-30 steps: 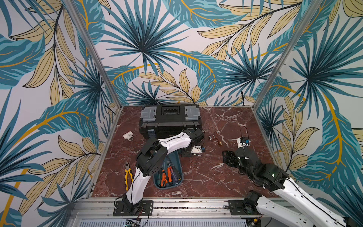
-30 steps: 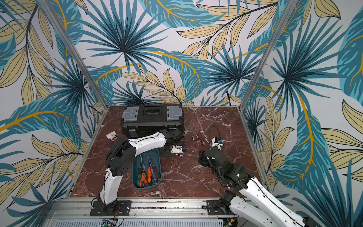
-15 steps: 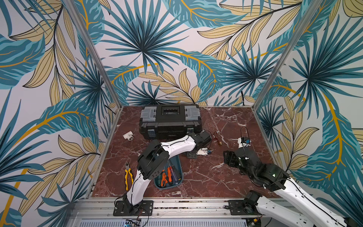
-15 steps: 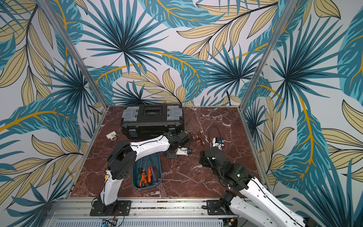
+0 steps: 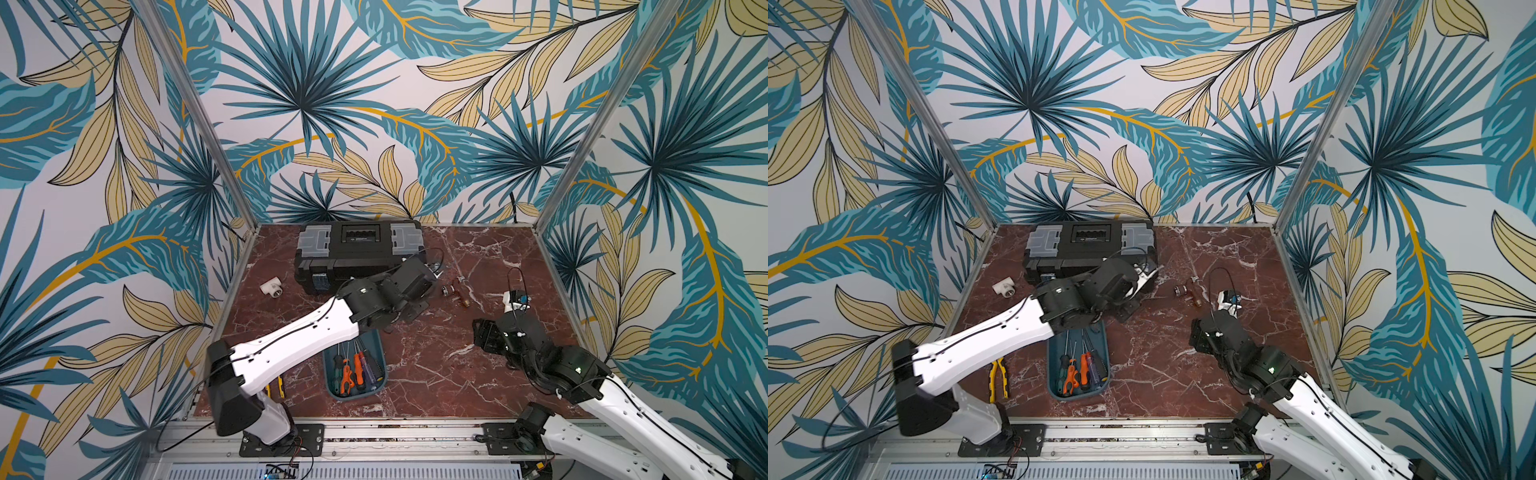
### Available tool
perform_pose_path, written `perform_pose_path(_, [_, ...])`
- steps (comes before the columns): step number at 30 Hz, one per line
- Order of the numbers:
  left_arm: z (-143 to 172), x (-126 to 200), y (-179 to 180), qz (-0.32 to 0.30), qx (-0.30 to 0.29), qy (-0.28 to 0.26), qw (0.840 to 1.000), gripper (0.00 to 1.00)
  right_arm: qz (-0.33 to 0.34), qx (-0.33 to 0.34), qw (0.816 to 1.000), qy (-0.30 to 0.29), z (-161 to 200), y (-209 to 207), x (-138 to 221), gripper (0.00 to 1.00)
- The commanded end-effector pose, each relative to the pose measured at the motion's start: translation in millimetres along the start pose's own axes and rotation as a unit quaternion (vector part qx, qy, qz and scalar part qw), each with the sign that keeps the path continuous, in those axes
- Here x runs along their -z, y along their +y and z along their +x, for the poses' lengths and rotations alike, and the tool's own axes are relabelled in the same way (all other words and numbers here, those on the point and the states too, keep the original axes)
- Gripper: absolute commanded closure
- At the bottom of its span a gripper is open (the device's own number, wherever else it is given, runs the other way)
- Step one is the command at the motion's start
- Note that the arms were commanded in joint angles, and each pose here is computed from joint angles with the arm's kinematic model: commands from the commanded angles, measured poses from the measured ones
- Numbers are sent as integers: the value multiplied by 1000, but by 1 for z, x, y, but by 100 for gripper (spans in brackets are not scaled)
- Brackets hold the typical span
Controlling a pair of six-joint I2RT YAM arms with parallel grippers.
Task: Put the screwdriver on the desktop into the storage box
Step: Pick up the screwdriver from the center of the board, then place the screwdriver in the storage box.
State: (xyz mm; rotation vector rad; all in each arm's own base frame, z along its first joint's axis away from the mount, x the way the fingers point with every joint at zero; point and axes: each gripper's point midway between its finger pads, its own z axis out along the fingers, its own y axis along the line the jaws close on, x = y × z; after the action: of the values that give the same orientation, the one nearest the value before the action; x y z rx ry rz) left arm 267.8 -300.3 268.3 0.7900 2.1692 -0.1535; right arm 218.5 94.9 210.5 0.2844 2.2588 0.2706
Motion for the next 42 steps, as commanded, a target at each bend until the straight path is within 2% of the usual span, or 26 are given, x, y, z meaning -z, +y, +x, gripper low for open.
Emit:
perform_pose_path(1, [85,-4,2,-11,282,83,956,100,10,-7,1000,15,10,-2,-9,24])
perform_pose_path(4, [146,-11,-7,-4,411,126,903,100,5,-4,1000,23,11,4,-14,24])
perform_pose_path(6, [173,-16,-8,-12,454,141,879,100,0,0,1000,29,12,9,-16,24])
perform_pose_path(13, [216,-22,7,-93,478,193,852,100,-10,1,999,36,15,11,-15,24])
perform_pose_path(15, [228,-27,4,-97,490,212,840,100,-13,-3,999,34,16,10,-14,24])
perform_pose_path(19, [246,-29,5,-122,496,234,827,100,-15,-6,999,33,17,8,-13,24])
perform_pose_path(21, [252,-26,11,-140,490,236,827,99,-13,-4,999,36,19,7,-14,24])
perform_pose_path(23, [252,-23,17,-155,480,232,832,77,-12,-2,999,36,18,8,-14,24])
perform_pose_path(26, [246,-16,28,-172,470,217,838,59,-8,10,999,33,14,10,-14,24])
perform_pose_path(29, [224,-3,46,-188,458,174,851,45,3,33,999,18,1,11,-11,22])
perform_pose_path(33, [186,25,91,-253,405,86,874,1,30,0,1000,3,-21,-7,-10,16])
perform_pose_path(37, [146,49,149,-301,342,-2,890,0,71,-36,997,-1,-46,-42,-20,15])
perform_pose_path(40, [125,57,192,-335,278,-67,898,0,107,-112,988,6,-67,-80,-34,14])
perform_pose_path(42, [122,48,215,-336,247,-94,904,0,134,-164,977,-11,-84,-109,-45,14])
